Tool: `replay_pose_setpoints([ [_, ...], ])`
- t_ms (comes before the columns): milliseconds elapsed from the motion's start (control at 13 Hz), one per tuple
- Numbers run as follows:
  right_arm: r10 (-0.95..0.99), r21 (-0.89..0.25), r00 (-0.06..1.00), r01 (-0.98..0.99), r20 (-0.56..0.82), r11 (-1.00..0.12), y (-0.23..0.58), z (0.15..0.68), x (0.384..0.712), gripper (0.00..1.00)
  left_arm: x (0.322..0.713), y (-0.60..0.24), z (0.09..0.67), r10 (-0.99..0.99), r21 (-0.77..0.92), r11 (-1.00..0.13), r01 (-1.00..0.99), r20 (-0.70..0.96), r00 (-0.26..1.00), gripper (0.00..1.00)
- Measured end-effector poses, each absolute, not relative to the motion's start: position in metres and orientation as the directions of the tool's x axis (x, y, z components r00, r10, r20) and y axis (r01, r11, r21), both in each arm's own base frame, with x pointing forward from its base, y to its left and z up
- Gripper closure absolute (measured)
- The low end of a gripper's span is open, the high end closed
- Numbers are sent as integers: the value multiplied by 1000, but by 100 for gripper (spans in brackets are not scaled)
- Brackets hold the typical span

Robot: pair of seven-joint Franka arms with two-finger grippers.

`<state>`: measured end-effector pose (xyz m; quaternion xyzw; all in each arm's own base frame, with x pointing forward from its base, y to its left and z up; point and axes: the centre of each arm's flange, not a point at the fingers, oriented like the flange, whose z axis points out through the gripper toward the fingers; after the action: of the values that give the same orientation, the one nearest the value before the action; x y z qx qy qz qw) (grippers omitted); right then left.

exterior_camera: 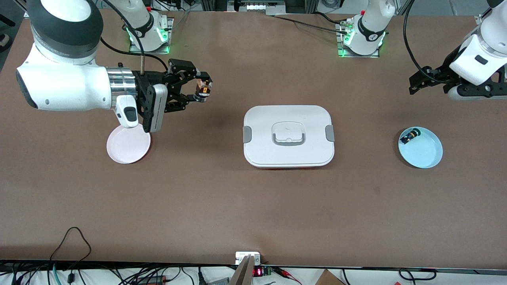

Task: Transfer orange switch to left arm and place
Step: 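Carry the switch over the box while the left gripper reaches toward it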

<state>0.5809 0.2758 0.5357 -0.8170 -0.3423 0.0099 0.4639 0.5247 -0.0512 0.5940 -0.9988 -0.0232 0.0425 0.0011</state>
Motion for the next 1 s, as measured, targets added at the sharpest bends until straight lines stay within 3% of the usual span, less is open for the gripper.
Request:
replay_pose_setpoints([
  [308,578,-676,593,731,561,-93,293,517,580,28,519,-83,578,11,173,-984,48,-206,978,0],
  [538,516,-511,410,857,752,63,321,511,575,28,522,-97,568,-7,368,-924,104,-289,957,0],
  [769,397,-377,294,915,869,147,359,505,562,28,528,-108,557,-52,558,-808,189,-387,921,0],
  [1000,272,-312,263,938,926,154,392,479,545,28,537,-117,548,-119,680,-703,210,-404,907,0],
])
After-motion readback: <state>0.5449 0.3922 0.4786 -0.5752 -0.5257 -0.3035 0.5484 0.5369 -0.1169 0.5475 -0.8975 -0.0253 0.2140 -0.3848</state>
